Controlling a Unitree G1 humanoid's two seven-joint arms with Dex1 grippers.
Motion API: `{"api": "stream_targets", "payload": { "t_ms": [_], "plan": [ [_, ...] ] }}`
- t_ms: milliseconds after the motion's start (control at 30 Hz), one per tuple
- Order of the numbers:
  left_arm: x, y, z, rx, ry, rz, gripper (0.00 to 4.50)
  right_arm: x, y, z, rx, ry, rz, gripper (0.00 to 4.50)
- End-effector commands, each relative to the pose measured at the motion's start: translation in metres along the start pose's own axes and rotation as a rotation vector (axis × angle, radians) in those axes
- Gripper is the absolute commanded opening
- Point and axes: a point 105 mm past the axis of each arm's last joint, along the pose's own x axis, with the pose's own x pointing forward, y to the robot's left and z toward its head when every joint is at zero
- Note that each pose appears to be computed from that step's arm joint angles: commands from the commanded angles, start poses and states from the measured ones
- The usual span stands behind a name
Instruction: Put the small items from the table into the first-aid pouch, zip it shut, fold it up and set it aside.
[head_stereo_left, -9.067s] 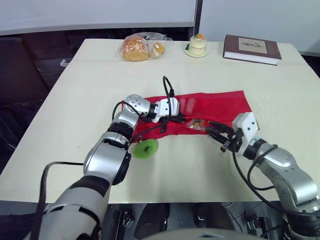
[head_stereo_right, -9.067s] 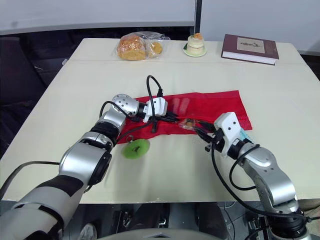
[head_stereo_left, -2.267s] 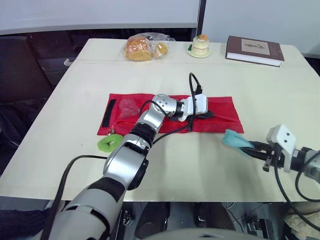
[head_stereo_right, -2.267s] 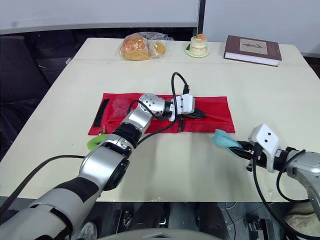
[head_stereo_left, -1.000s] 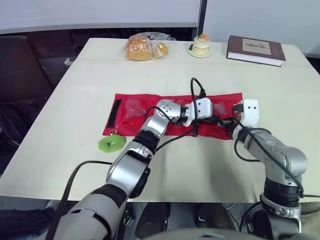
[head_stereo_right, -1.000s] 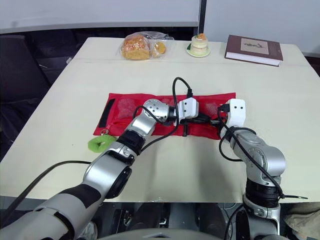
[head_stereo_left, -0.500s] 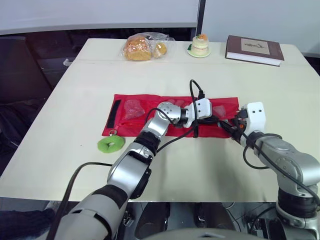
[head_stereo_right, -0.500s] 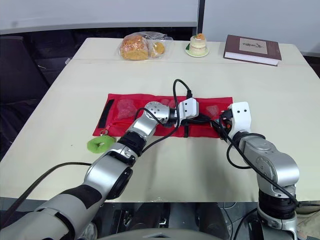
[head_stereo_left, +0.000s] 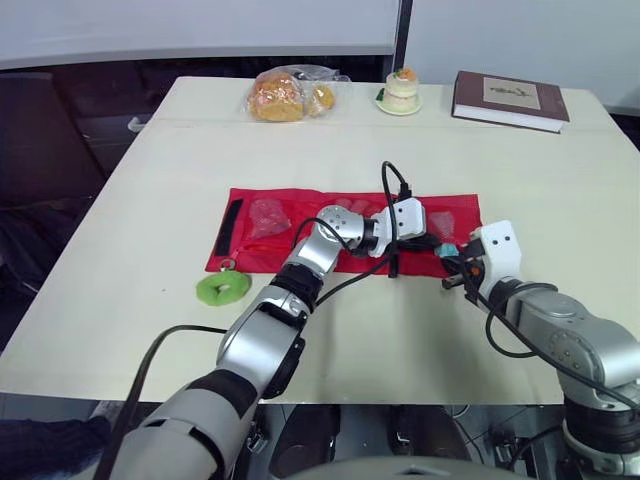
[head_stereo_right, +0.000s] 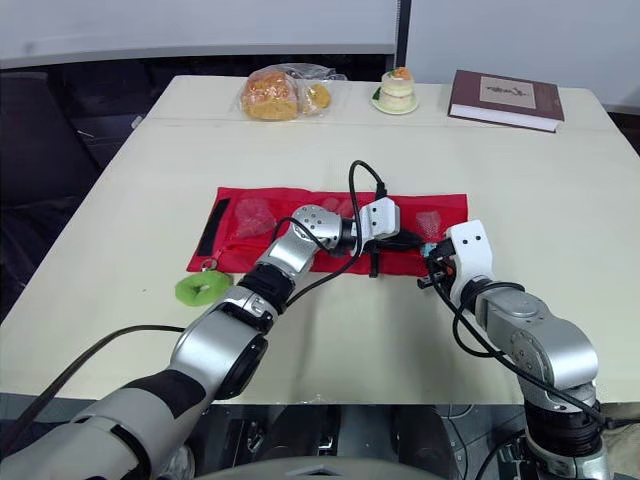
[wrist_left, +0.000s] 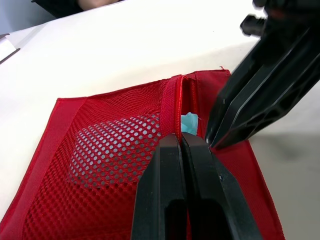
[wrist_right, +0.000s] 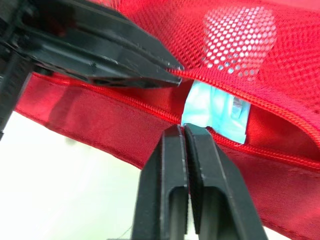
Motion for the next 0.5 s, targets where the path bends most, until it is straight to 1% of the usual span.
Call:
{"api": "stream_targets", "payload": {
  "t_ms": [33,100,167,267,400,500],
  "plan": [
    [0.006,-0.003,0.017,0.051,-0.048,-0.034,0.00,0.014,-0.007,0.015,-0.007,-0.075,-0.061,0.03],
    [0.007,-0.006,0.017,0.052,-0.049,-0.043,0.00,0.017,-0.013,0.019,-0.011,-0.099,-0.095,0.03],
    [0.007,-0.008,0.016,0.054,-0.049,-0.050,0.00,0.019,-0.018,0.027,-0.084,-0.145,-0.124,0.03],
    [0.008,-0.012,0.015,0.057,-0.047,-0.061,0.00,0.018,-0.014,0.030,-0.133,-0.183,-0.103,0.03],
    [0.009,-0.013,0.014,0.053,-0.045,-0.059,0.00,0.004,0.003,0.029,-0.160,-0.223,0.014,0.03],
    [0.013,-0.010,0.014,0.038,-0.041,-0.042,0.00,-0.023,0.009,0.022,-0.231,-0.245,0.107,0.03]
  ]
}}
